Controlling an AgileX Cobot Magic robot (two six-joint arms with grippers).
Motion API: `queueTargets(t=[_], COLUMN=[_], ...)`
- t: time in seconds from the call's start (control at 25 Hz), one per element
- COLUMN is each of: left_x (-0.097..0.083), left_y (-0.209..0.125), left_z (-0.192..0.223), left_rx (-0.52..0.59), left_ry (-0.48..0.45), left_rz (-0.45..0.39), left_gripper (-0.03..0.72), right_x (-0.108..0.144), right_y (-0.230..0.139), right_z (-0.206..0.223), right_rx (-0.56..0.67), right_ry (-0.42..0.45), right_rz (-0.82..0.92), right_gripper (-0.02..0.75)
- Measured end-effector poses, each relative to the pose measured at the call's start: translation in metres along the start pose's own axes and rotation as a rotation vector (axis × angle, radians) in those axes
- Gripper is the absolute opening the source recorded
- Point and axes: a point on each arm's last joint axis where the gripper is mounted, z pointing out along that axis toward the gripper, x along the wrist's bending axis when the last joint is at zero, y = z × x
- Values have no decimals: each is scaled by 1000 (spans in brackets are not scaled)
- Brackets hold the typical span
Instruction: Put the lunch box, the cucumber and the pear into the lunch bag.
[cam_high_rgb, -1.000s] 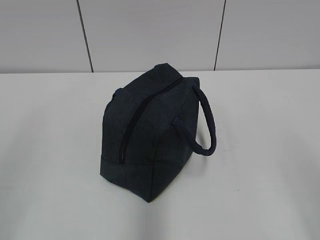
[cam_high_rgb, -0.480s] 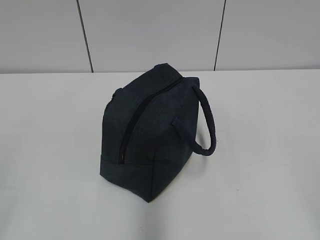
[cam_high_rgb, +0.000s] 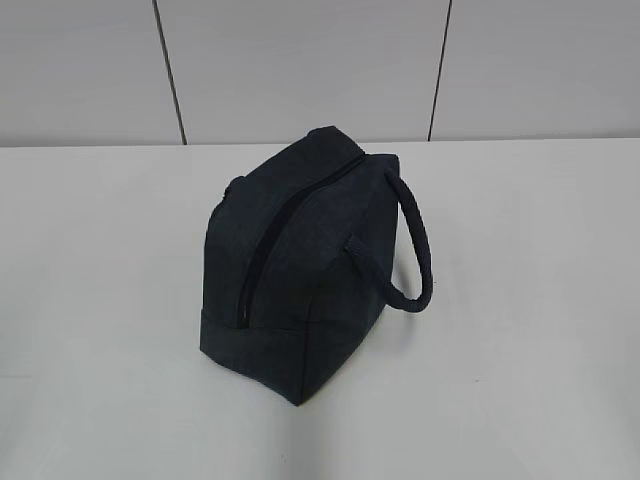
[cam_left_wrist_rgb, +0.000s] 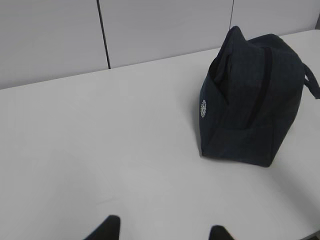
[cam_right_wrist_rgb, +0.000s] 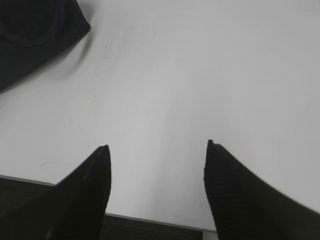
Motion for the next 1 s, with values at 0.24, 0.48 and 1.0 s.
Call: queueTargets(t=[0.24,0.48,1.0], left_x=[0,0,-2], left_y=[0,0,0], left_z=[0,0,1], left_rx=[0,0,8], left_ry=[1,1,126], left_rz=[0,-1,-70], left_gripper=[296,290,288], right_x=[0,0,1], right_y=[0,0,0], right_z=[0,0,-1], right_rx=[0,0,6], right_ry=[-2,-2,-100], right_rz=[-1,-1,51], right_gripper=[465,464,464])
